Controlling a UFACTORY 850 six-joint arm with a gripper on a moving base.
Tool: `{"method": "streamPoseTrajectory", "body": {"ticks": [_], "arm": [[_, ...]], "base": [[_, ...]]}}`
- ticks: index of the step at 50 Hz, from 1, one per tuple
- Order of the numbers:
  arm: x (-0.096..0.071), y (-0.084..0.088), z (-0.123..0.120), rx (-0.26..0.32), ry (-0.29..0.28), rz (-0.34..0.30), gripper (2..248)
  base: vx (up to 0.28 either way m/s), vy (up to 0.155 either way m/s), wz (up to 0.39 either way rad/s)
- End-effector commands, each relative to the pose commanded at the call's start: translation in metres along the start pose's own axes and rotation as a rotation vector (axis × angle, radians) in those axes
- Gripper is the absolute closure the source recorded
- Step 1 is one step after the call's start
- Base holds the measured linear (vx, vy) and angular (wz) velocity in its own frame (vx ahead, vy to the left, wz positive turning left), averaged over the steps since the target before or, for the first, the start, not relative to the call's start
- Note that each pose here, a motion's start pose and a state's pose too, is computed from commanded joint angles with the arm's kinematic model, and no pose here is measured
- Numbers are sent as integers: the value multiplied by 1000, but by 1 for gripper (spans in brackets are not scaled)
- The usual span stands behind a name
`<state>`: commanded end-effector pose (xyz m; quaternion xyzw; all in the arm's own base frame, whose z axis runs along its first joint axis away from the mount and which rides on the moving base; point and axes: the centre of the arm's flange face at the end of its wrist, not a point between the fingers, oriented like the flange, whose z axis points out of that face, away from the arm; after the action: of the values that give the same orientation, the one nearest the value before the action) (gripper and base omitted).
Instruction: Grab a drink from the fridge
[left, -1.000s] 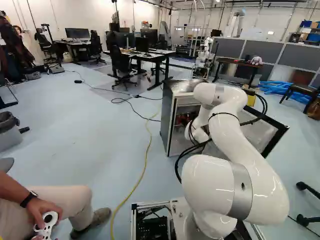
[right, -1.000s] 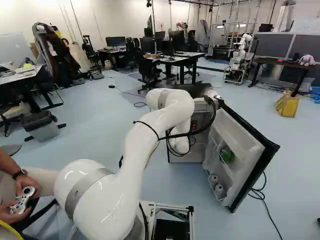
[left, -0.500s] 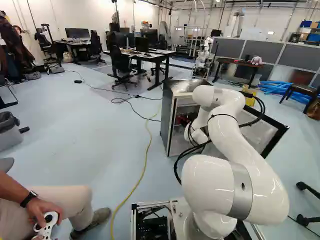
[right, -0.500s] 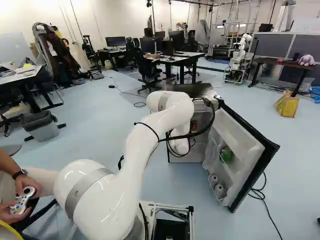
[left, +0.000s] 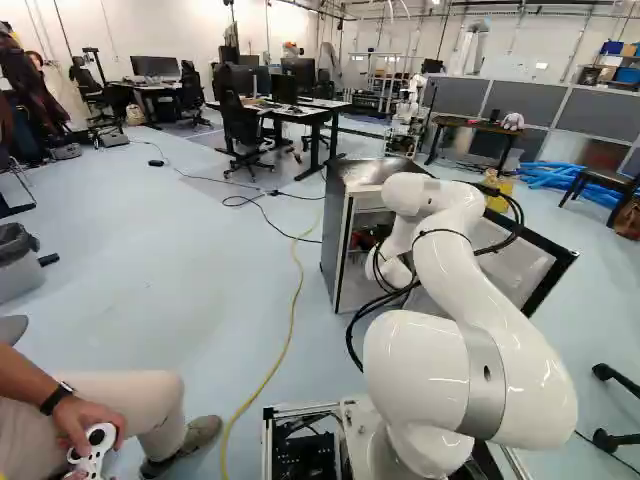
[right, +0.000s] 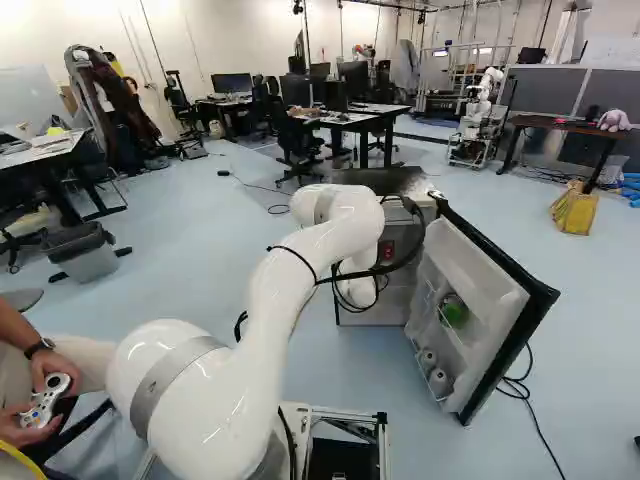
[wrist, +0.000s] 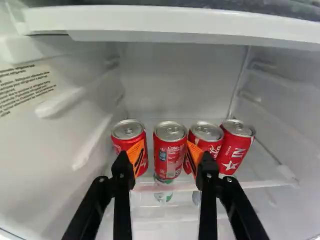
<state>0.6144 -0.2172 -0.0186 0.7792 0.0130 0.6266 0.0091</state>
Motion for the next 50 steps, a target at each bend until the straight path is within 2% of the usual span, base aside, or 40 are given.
{"method": "streamPoseTrajectory", "body": {"ticks": [50], "arm": [[-4,1,23,6,41,-19,111]], "base": [[0,0,0]]}}
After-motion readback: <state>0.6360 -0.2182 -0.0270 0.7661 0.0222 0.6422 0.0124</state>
